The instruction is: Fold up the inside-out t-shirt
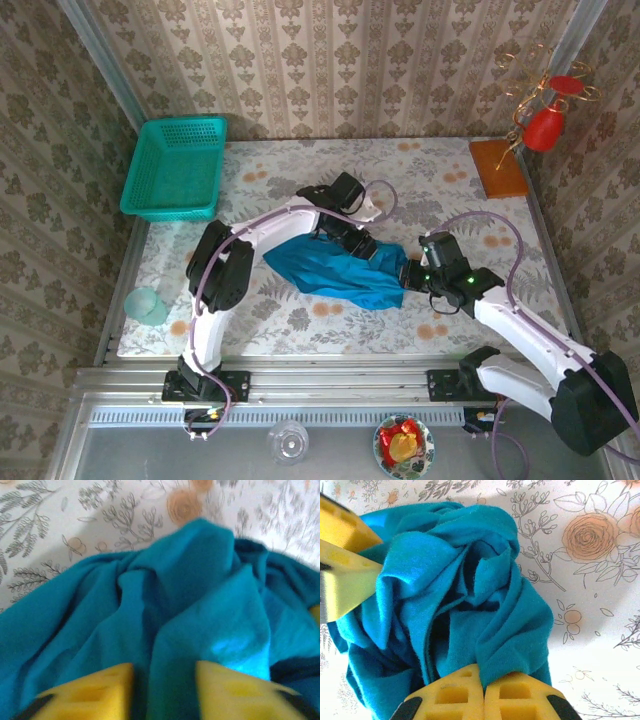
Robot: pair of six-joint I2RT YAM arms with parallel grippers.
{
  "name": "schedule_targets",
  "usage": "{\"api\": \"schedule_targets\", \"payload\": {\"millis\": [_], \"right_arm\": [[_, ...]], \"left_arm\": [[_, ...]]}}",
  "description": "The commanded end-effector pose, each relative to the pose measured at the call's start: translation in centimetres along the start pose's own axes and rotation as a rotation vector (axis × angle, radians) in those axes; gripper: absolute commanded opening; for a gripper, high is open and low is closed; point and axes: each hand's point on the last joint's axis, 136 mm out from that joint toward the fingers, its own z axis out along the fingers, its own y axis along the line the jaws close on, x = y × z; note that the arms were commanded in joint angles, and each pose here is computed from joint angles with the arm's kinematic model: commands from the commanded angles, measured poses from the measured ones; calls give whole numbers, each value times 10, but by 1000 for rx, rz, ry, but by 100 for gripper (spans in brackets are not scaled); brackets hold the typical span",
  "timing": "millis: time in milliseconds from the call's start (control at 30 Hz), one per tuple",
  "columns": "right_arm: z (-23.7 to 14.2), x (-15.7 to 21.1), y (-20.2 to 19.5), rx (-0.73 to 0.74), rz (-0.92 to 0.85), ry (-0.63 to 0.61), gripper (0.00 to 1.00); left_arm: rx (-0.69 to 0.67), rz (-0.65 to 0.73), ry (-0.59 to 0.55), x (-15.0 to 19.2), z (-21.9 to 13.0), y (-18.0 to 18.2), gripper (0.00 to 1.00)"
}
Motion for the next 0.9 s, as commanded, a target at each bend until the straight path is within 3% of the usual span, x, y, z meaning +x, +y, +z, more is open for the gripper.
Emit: {"api": "schedule_targets", "payload": {"millis": [0,133,333,533,700,867], "right_arm": [[-16,-15,-1,41,-30,-58,0],[-31,-27,-6,97,-75,-102,0],[-57,-46,-10,177,-169,-148,0],[-68,-53,-18,236,-194,-168,0],[-56,-37,-37,290,-131,-115,0],[-27,1,-46,264,-42,20,0]], "left_arm": [[-43,56,-17,-5,-25,-4,12],[-136,35,-143,-17,-74,15,0],[-230,-26,-359,-19,-175,46,0],[-254,-171,-536,12,-249,79,0],[-299,-330,-574,62,-260,106,0],[-241,-464,-506,113,-209,109,0]]}}
